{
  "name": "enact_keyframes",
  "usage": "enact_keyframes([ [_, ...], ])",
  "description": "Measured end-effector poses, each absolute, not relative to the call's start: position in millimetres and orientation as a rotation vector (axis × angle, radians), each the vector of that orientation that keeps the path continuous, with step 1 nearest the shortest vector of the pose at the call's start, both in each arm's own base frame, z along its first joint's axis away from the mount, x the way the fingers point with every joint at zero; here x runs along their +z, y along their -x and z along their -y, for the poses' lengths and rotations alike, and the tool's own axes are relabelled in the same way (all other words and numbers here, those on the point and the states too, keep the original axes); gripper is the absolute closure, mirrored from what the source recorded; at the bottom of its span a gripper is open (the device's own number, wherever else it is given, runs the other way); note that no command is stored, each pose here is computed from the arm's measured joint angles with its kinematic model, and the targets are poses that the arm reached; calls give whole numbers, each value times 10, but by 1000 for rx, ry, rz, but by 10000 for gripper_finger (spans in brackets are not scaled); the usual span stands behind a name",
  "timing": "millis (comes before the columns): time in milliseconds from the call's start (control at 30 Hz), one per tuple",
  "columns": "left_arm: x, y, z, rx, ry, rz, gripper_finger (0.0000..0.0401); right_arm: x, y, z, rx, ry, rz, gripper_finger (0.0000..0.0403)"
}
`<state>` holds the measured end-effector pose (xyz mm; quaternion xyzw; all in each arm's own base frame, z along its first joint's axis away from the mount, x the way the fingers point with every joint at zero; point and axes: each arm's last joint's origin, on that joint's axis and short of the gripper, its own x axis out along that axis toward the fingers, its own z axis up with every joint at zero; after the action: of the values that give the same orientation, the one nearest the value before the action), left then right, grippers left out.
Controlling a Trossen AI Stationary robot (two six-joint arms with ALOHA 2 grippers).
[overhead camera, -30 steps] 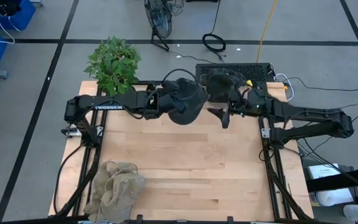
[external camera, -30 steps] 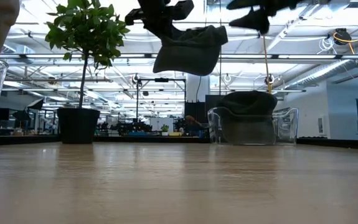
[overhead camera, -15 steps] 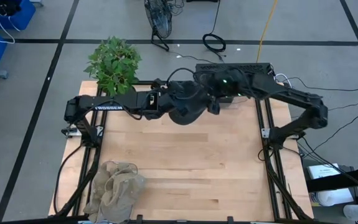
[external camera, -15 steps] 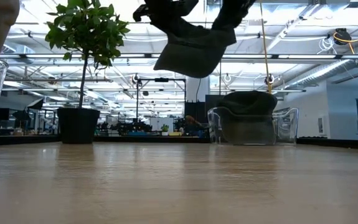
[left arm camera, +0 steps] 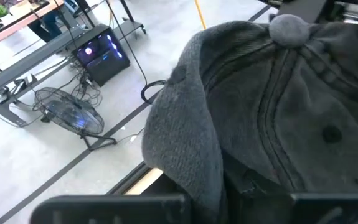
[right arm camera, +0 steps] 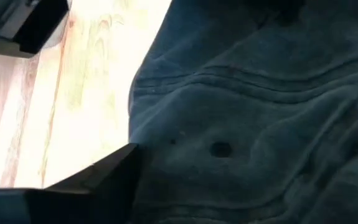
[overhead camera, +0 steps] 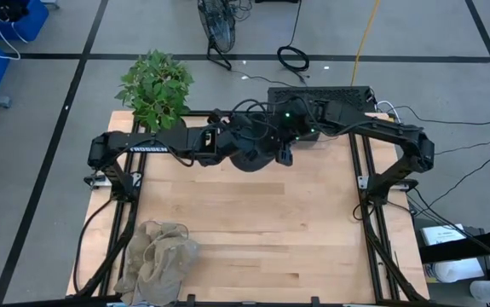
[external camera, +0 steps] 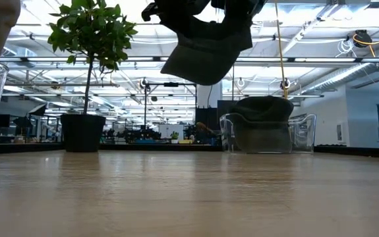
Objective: Pick & Place hat
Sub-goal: Put the black cap into the top transparent bin
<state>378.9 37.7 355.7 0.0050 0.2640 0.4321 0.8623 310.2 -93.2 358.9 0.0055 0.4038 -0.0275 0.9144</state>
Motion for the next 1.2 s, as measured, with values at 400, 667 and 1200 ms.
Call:
enact_keyframes([
  [400, 3581, -3839, -355, 801, 52, -526, 356, 3579, -3065, 923, -41, 34, -865, 389],
  [667, 3580, -3861, -380, 685, 31, -560, 350, 3709, -2750, 961, -174, 96, -953, 399],
  [1200, 3911, -3682, -465, 646, 36, -440, 129, 3980, -2124, 1296, -429, 187, -991, 402],
])
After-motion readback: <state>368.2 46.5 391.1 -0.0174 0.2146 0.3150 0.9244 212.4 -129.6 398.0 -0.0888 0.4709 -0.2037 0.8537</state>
